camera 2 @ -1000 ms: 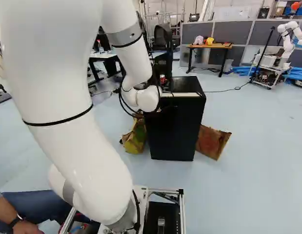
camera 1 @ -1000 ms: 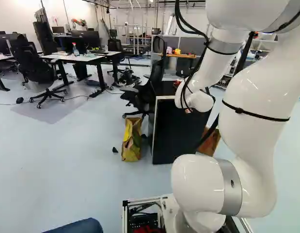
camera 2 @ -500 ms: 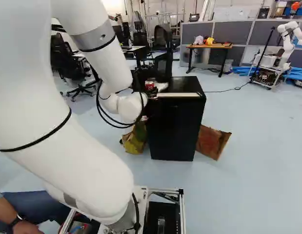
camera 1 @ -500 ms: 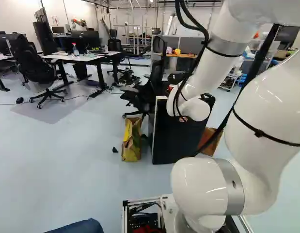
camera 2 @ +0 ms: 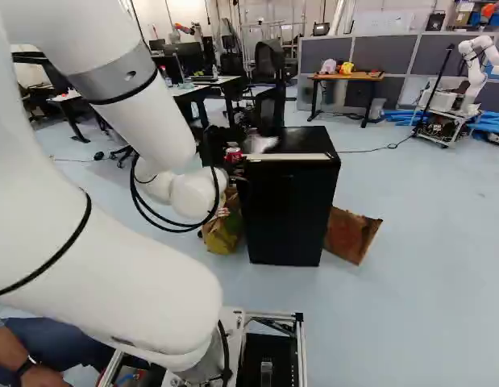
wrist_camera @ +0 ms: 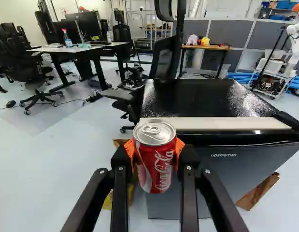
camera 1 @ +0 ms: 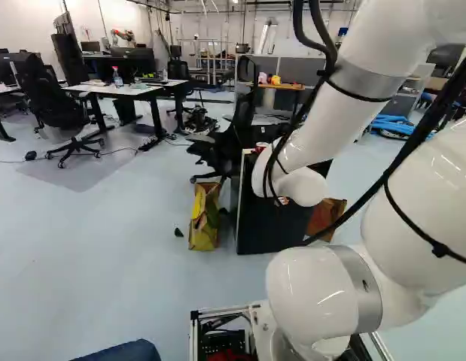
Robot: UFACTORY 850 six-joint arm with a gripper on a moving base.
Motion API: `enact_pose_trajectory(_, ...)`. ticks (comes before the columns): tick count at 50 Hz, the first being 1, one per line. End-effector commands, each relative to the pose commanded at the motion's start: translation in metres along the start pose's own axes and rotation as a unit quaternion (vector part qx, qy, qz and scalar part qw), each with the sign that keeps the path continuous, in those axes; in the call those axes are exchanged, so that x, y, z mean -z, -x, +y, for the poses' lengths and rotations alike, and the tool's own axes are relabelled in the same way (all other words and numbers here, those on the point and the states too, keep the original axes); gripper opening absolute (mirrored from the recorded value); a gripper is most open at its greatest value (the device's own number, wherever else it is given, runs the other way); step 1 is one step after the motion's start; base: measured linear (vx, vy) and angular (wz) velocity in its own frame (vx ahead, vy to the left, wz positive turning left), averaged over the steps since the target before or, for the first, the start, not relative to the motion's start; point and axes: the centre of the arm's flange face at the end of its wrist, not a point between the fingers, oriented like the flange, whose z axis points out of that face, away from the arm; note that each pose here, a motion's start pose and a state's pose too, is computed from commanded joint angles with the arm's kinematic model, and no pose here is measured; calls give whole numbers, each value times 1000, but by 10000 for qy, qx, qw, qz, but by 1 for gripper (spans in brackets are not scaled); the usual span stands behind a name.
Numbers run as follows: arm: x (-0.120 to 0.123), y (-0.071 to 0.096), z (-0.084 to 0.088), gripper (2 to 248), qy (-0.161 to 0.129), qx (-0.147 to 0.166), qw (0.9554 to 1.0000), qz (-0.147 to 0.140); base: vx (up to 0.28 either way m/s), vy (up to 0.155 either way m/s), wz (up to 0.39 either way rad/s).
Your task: Grab a drink from the fridge
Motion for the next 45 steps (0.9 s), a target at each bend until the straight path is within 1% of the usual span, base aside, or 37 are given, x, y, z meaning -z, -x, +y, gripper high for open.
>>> enact_pose_trajectory(22, 22, 16, -11, 99, -66, 18, 9999, -125, 0, 0, 0)
enact_pose_trajectory(45, 27, 20, -13, 99, -80, 23, 9999, -151, 0, 0, 0)
